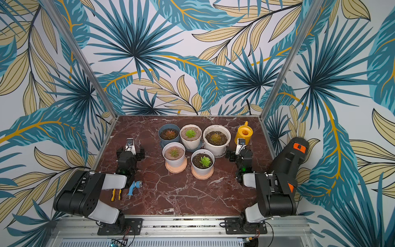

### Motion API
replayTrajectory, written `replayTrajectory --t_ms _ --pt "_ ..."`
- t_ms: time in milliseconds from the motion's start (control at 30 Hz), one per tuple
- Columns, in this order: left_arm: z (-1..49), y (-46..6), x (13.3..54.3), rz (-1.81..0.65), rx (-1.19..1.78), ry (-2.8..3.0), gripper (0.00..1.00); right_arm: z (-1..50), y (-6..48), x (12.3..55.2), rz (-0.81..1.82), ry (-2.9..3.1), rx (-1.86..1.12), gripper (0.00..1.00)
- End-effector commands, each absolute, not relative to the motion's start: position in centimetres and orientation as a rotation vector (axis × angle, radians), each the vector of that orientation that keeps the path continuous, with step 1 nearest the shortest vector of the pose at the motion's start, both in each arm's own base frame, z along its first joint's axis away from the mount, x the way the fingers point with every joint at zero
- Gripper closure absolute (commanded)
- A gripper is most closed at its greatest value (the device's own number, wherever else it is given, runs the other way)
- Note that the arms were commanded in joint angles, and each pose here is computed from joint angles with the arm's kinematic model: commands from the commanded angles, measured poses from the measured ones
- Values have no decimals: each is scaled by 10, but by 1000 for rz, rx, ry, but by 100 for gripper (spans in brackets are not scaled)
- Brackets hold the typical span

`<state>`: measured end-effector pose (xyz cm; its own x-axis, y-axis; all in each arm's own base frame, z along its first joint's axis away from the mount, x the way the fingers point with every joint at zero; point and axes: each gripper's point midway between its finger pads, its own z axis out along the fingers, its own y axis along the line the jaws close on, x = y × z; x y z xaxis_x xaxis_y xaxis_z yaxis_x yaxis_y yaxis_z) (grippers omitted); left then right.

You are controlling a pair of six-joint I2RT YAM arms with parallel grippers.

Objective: Water the succulent around the soil edge
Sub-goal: Reset both arms

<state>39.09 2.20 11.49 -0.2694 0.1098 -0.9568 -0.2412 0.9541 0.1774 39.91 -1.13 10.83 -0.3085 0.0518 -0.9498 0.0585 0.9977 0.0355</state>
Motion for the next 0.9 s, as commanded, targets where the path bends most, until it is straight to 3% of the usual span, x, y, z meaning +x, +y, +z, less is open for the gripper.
replayTrajectory --t_ms 0,867 --pt "116 7 394 217 -67 1832 0 108 -11 401 -26 1887 67 0" --pt "116 3 400 209 -40 1845 0 108 -8 401 -30 1888 56 1"
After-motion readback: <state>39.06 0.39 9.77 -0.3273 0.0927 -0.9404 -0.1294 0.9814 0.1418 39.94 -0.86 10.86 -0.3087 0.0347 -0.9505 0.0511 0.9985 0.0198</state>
